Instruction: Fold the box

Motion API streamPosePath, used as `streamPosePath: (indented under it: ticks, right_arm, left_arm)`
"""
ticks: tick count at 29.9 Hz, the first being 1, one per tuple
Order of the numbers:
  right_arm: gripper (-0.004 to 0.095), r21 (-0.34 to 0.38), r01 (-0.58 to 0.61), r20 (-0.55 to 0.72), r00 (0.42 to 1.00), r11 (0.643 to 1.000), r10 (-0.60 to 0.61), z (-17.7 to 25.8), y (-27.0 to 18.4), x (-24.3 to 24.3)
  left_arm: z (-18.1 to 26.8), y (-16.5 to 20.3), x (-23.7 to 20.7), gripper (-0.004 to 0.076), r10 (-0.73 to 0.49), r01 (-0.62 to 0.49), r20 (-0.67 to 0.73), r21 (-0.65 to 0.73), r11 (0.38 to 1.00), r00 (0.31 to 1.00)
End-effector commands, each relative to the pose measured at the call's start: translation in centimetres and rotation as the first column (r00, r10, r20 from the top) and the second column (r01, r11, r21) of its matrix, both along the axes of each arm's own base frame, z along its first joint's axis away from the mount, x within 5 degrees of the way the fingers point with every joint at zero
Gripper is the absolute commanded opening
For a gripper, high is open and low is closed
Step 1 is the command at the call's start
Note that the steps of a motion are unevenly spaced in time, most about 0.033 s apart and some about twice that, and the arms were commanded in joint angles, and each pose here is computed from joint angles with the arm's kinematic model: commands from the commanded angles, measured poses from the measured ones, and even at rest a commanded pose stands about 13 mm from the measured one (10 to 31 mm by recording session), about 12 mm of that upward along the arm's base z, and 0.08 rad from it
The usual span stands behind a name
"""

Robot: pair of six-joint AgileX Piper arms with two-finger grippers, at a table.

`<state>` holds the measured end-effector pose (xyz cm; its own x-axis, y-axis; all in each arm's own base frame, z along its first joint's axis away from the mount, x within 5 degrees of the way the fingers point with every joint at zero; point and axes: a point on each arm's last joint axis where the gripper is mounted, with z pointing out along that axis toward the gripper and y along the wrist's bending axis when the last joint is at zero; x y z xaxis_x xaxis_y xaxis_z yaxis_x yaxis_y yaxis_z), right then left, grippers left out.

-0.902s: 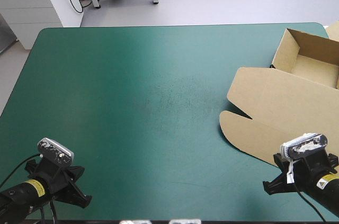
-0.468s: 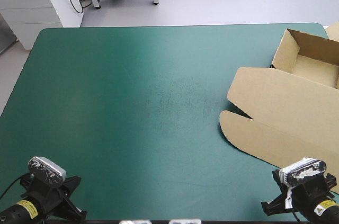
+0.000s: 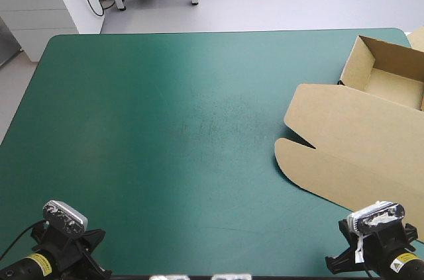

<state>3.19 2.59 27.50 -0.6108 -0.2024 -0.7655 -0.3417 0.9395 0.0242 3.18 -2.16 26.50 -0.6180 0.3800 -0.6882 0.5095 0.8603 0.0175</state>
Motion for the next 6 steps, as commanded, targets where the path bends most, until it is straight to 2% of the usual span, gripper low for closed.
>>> streamPosePath:
  ticks: [1, 6]
  right_arm:
    - [-0.0002, 0.027, 0.002, 0.060, 0.998, 1.000, -0.004, 1.09, 0.12, 0.32]
    - [-0.0002, 0.027, 0.002, 0.060, 0.998, 1.000, -0.004, 1.09, 0.12, 0.32]
  left_arm:
    - [0.92, -0.22, 0.31, -0.0008, 0.006, -0.005, 0.044, -0.038, 0.999, 0.999]
    - [0.92, -0.22, 0.31, -0.0008, 0.006, -0.005, 0.044, -0.038, 0.999, 0.999]
